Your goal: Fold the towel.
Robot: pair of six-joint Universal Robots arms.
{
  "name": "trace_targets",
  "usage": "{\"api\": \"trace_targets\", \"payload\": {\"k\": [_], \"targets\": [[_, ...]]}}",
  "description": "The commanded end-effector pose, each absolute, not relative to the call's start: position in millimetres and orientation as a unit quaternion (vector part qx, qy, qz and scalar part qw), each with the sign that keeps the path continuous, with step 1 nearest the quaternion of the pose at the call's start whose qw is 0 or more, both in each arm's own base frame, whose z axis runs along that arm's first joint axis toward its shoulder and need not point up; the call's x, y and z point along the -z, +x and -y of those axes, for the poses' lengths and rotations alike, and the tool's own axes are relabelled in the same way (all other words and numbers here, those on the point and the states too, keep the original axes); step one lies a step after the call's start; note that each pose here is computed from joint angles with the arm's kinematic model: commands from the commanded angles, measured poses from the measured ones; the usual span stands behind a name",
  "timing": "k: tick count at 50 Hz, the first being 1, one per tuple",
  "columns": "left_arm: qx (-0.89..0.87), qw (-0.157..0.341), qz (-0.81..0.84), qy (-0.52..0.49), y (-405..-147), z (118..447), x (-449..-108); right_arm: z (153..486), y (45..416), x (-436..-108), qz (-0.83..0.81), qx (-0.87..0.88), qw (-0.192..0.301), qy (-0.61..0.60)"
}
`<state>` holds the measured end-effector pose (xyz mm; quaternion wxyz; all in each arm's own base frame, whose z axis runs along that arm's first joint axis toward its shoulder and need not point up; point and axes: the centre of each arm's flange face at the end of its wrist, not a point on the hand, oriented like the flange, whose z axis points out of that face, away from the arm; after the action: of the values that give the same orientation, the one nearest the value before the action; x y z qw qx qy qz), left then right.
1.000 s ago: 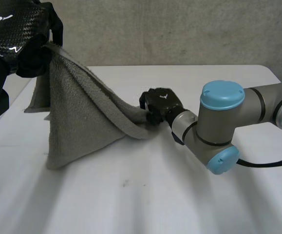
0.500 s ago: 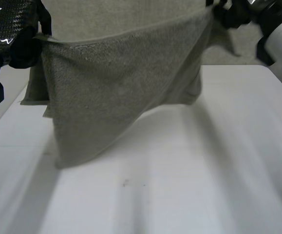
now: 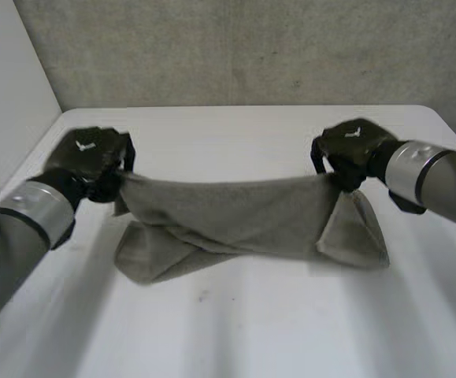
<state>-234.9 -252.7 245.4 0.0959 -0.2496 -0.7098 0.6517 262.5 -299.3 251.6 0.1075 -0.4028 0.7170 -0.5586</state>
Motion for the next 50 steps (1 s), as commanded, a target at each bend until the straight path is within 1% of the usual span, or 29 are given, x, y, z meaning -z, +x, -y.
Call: {"api": "trace_targets", "payload": {"k": [1, 5, 7, 8, 9, 10, 12, 13, 14, 15, 16, 19, 21, 24, 25, 26, 27, 28, 29, 30, 31, 32, 34, 35, 36, 37, 39, 42, 50], "targets": [[-0.652, 0.093, 0.709, -0.252, -252, 307, -222, 343, 273, -229, -0.699, 0.587, 0.078, -0.402], [-0.698, 0.094, 0.667, -0.243, -262, 335, -245, 372, 280, -245, -0.651, 0.66, 0.06, -0.37], [-0.759, 0.096, 0.604, -0.222, -270, 360, -289, 385, 281, -260, -0.618, 0.707, 0.052, -0.34], [-0.759, 0.096, 0.604, -0.222, -270, 360, -289, 397, 281, -278, -0.583, 0.751, 0.047, -0.306], [-0.793, 0.098, 0.564, -0.21, -273, 368, -316, 402, 281, -300, -0.54, 0.794, 0.047, -0.274], [-0.793, 0.098, 0.564, -0.21, -273, 368, -316, 402, 281, -300, -0.54, 0.795, 0.047, -0.274], [-0.856, 0.113, 0.475, -0.17, -277, 372, -377, 400, 274, -355, -0.44, 0.872, 0.044, -0.213], [-0.856, 0.113, 0.475, -0.17, -277, 372, -377, 399, 274, -356, -0.439, 0.872, 0.044, -0.213], [-0.877, 0.121, 0.444, -0.14, -274, 369, -402, 391, 269, -384, -0.383, 0.902, 0.045, -0.193], [-0.888, 0.125, 0.427, -0.114, -269, 365, -419, 390, 269, -384, -0.383, 0.902, 0.045, -0.192], [-0.888, 0.125, 0.427, -0.114, -269, 365, -419, 380, 266, -401, -0.352, 0.916, 0.043, -0.186], [-0.893, 0.133, 0.422, -0.086, -261, 354, -434, 368, 266, -405, -0.364, 0.905, 0.053, -0.212], [-0.88, 0.135, 0.447, -0.087, -258, 351, -423, 365, 269, -396, -0.387, 0.889, 0.066, -0.237], [-0.832, 0.129, 0.528, -0.108, -253, 344, -377, 361, 272, -379, -0.431, 0.856, 0.086, -0.271], [-0.811, 0.129, 0.559, -0.117, -252, 339, -359, 356, 275, -359, -0.479, 0.819, 0.105, -0.298], [-0.811, 0.129, 0.559, -0.117, -252, 339, -359, 353, 277, -340, -0.515, 0.787, 0.117, -0.32], [-0.785, 0.129, 0.592, -0.127, -252, 334, -337, 353, 277, -340, -0.515, 0.786, 0.117, -0.32], [-0.754, 0.129, 0.629, -0.139, -250, 327, -311, 350, 277, -319, -0.554, 0.751, 0.123, -0.337], [-0.754, 0.129, 0.629, -0.139, -250, 327, -310, 346, 277, -298, -0.589, 0.717, 0.124, -0.352], [-0.727, 0.126, 0.659, -0.148, -249, 319, -288, 346, 277, -298, -0.589, 0.717, 0.124, -0.352], [-0.699, 0.122, 0.686, -0.16, -246, 309, -265, 341, 277, -277, -0.618, 0.684, 0.12, -0.369], [-0.699, 0.122, 0.686, -0.16, -246, 309, -264, 341, 277, -276, -0.618, 0.684, 0.12, -0.369], [-0.656, 0.109, 0.723, -0.188, -243, 292, -227, 331, 275, -236, -0.664, 0.623, 0.112, -0.397], [-0.655, 0.109, 0.723, -0.189, -243, 292, -227, 331, 275, -236, -0.665, 0.623, 0.112, -0.397], [-0.638, 0.099, 0.736, -0.205, -242, 284, -212, 328, 274, -211, -0.685, 0.593, 0.115, -0.408], [-0.638, 0.099, 0.736, -0.205, -242, 284, -212, 328, 274, -211, -0.685, 0.593, 0.115, -0.408], [-0.619, 0.084, 0.747, -0.229, -240, 275, -195, 323, 273, -167, -0.721, 0.541, 0.13, -0.412], [-0.6, 0.063, 0.753, -0.262, -239, 266, -175, 322, 274, -142, -0.74, 0.516, 0.139, -0.408], [-0.6, 0.055, 0.748, -0.277, -239, 259, -175, 323, 273, -133, -0.765, 0.514, 0.18, -0.345]]}}
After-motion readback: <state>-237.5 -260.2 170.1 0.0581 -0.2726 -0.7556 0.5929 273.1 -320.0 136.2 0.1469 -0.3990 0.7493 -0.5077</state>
